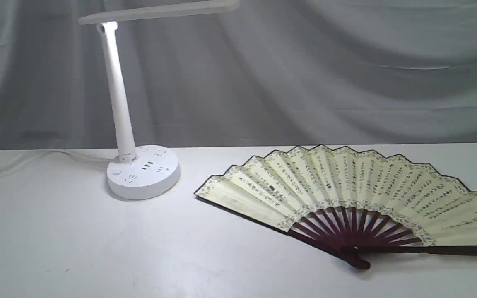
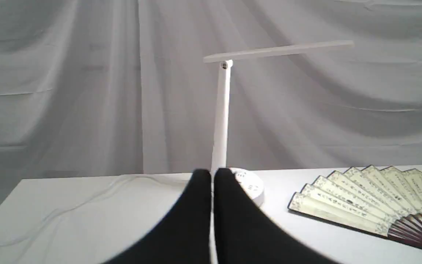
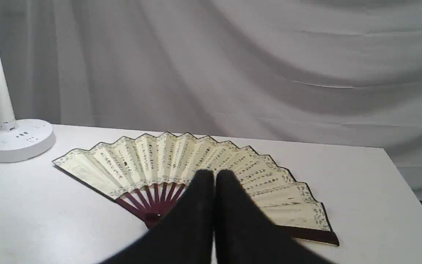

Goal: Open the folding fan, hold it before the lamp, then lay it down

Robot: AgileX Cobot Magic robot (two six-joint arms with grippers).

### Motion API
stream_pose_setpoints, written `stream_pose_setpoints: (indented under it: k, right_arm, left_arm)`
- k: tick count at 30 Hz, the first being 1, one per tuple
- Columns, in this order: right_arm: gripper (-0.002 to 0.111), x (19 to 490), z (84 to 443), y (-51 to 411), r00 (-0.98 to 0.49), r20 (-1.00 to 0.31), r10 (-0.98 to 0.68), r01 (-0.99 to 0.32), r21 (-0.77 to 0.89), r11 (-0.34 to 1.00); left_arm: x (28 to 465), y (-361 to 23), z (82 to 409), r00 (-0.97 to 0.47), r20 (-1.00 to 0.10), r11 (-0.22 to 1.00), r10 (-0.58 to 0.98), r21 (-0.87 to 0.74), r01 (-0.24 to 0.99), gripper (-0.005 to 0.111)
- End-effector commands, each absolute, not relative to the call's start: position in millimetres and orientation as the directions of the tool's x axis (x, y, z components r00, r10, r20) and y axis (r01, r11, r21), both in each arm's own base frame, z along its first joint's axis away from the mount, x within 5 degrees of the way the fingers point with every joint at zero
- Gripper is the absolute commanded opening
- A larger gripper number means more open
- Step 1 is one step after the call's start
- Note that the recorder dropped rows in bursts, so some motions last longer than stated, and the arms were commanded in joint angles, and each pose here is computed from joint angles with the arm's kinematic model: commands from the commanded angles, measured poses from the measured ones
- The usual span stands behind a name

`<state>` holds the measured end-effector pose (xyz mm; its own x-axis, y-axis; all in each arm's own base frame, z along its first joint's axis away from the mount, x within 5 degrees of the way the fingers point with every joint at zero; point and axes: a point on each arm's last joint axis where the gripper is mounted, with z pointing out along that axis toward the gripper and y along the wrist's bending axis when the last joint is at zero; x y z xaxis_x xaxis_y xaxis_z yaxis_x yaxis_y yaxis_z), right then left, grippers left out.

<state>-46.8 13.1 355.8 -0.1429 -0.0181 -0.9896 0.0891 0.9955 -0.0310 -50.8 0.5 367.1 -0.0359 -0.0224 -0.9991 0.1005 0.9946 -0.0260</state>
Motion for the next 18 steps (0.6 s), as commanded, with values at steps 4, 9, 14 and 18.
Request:
stream_pose_setpoints:
  k: [4, 9, 14, 18]
  right_arm:
    - [0.000, -32.1, 346.2, 9.8, -0.119, -0.993, -0.021, 0.107, -0.034, 0.994]
    - [0.000, -3.5, 317.5, 4.9, -0.127, -0.992, -0.006, 0.111, -0.021, 0.994]
    - [0.000, 18.5, 291.6, 3.4, -0.096, -0.994, 0.048, 0.095, 0.039, 0.995]
    - [0.000, 28.3, 272.8, 1.1, -0.117, -0.992, 0.050, 0.104, 0.038, 0.994]
  left_arm:
    - [-25.4, -0.8, 352.4, 0.017, -1.000, 0.995, -0.023, -0.021, 0.097, 0.000]
    - [-5.4, -3.3, 329.0, -0.028, -0.996, 0.990, -0.085, -0.087, 0.106, 0.000]
    - [14.2, -4.7, 309.8, 0.026, -0.992, 0.986, -0.125, -0.122, 0.114, 0.000]
    - [26.3, -4.5, 293.1, 0.054, -0.991, 0.987, -0.125, -0.118, 0.106, 0.000]
